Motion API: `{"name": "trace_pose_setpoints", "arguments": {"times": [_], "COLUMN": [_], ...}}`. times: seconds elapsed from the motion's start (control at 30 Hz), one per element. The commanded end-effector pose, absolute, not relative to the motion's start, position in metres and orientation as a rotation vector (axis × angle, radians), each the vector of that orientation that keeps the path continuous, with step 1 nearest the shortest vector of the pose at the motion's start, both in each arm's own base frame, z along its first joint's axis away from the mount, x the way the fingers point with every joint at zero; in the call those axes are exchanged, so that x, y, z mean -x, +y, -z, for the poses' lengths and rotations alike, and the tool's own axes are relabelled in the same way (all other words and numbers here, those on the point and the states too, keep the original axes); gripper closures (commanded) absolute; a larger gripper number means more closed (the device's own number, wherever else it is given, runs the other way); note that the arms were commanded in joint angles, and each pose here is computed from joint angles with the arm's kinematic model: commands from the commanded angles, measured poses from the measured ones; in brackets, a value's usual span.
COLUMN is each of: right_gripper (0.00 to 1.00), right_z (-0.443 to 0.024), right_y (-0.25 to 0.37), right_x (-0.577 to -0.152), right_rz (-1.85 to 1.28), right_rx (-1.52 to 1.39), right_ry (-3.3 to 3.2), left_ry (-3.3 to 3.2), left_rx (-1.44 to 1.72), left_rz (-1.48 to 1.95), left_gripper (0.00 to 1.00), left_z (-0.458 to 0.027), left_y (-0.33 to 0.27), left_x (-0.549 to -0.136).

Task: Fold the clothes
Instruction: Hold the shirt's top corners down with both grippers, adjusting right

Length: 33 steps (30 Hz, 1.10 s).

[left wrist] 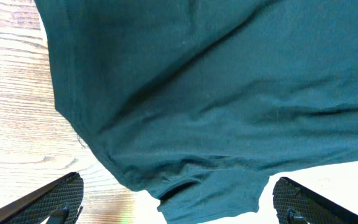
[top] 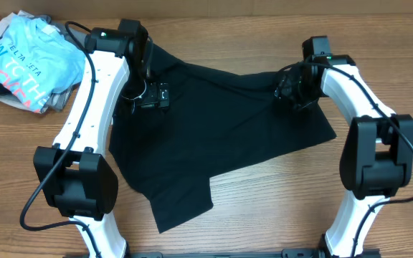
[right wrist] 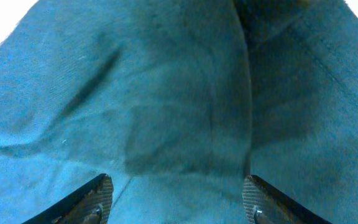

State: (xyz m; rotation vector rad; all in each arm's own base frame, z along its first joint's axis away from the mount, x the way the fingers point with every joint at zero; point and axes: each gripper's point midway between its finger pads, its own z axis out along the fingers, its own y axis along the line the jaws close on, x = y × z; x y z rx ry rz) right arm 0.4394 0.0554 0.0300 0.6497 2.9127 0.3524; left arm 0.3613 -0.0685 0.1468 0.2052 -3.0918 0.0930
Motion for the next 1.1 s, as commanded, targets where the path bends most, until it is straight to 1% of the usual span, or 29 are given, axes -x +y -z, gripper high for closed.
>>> {"name": "trace_pose_setpoints", "arguments": {"times": [0.0, 0.13, 0.47, 0.9, 1.0, 1.07], "right_gripper": [0.29, 0.29, 0.29, 0.30, 0.33, 0.36], "right_z": [-0.030, -0.029, -0.024, -0.015, -0.009, -0.007], "right_y": [0.052, 0.051, 0.045, 0.044, 0.045, 0.045], "right_x": [-0.445, -0.447, -0.436, -0.441, -0.443, -0.443], "right_rz": [-0.343, -0.333, -0.275, -0.264, -0.268, -0.268], "right_rx": [-0.645, -0.646, -0.680, -0.677, -0.676, -0.677], "right_ry": [2.891, 2.885, 2.924, 2.913, 2.916, 2.917], "left_ry": [-3.103, -3.113, -3.119, -3.121, -3.125, -3.124], "left_rx": [-0.178, -0.179, -0.179, -0.179, -0.179, -0.179], "left_rz": [-0.102, -0.106, -0.109, -0.109, -0.111, -0.110], "left_gripper": [0.00, 0.00, 0.00, 0.00, 0.00, 0.00], "left_z": [-0.148, -0.148, -0.148, -0.148, -0.148, -0.148], "left_y": [-0.070, -0.070, -0.071, -0.071, -0.071, -0.071], "left_x": [-0.362, -0.364, -0.366, -0.366, -0.367, -0.367]}}
